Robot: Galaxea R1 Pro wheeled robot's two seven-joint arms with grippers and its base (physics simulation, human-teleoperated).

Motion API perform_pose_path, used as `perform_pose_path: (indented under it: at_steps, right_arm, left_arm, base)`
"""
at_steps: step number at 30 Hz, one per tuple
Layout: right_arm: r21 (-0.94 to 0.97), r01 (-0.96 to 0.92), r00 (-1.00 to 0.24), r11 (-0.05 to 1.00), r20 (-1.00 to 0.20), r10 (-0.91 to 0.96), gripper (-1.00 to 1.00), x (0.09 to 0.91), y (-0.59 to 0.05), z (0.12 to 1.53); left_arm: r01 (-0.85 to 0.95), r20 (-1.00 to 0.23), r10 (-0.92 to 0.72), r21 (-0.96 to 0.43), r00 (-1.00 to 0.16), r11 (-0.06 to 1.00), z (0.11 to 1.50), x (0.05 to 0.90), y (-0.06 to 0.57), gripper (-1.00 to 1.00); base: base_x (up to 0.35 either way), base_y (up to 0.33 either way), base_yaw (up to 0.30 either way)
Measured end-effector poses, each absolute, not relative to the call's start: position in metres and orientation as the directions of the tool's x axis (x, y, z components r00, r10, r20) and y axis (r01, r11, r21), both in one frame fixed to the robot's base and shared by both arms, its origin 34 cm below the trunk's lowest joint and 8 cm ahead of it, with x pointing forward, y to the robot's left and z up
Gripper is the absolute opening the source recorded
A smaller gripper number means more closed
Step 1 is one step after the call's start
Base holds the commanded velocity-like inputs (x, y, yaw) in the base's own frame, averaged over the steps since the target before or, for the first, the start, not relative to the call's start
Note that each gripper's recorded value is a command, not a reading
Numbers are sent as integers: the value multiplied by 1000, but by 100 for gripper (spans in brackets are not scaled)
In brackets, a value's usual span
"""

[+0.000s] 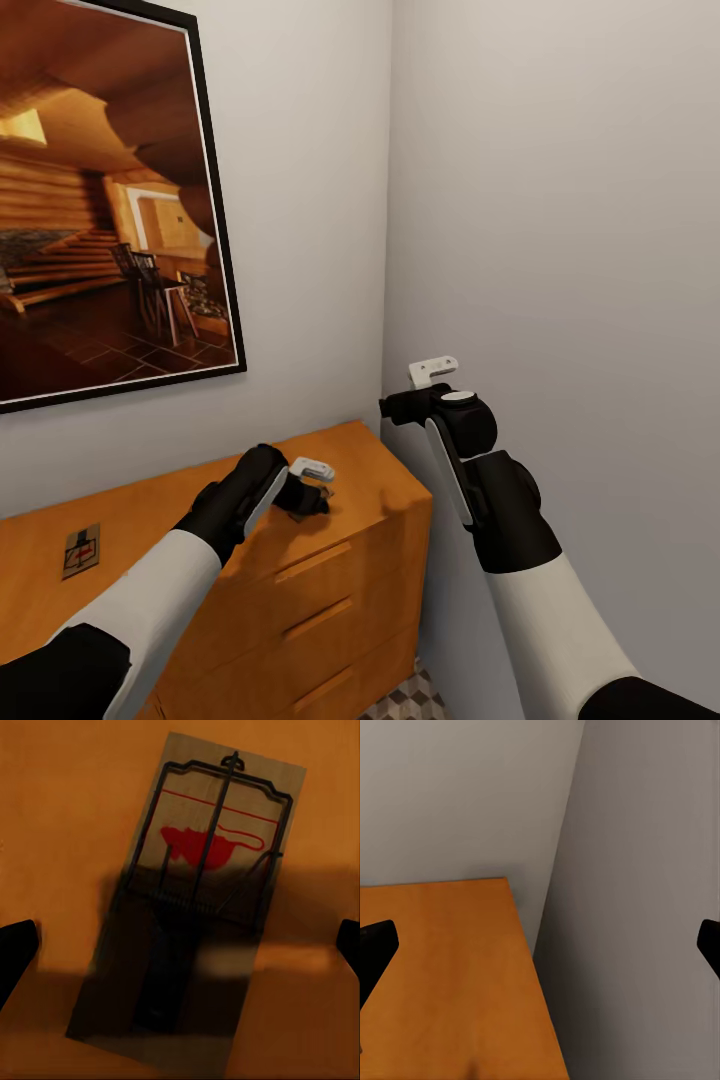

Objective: Take the four mousetraps from the cabinet in the bathroom and place them on the bathroom floor. Make sure all four end up on the same floor surface, and ensure that at least two of them are either under or directly next to the same bathroom sink.

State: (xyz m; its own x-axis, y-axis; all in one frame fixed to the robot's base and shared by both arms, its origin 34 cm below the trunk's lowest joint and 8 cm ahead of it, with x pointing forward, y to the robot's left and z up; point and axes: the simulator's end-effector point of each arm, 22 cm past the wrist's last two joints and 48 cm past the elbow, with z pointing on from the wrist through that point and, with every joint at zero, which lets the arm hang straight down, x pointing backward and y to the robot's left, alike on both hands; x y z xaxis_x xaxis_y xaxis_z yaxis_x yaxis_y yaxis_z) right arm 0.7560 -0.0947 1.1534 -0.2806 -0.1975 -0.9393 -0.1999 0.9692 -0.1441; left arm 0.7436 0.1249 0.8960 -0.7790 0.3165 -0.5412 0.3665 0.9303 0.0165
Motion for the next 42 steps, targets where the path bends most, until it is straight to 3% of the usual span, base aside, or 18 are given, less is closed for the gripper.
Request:
perform_pose_path:
  at_steps: [42]
  right_arm:
    - [-145,-199,-282,969,-939,-199,100,756,-95,1153]
  left_arm:
    - [362,-544,307,7,-781,932,895,746,145,100]
  base:
    - [0,0,0]
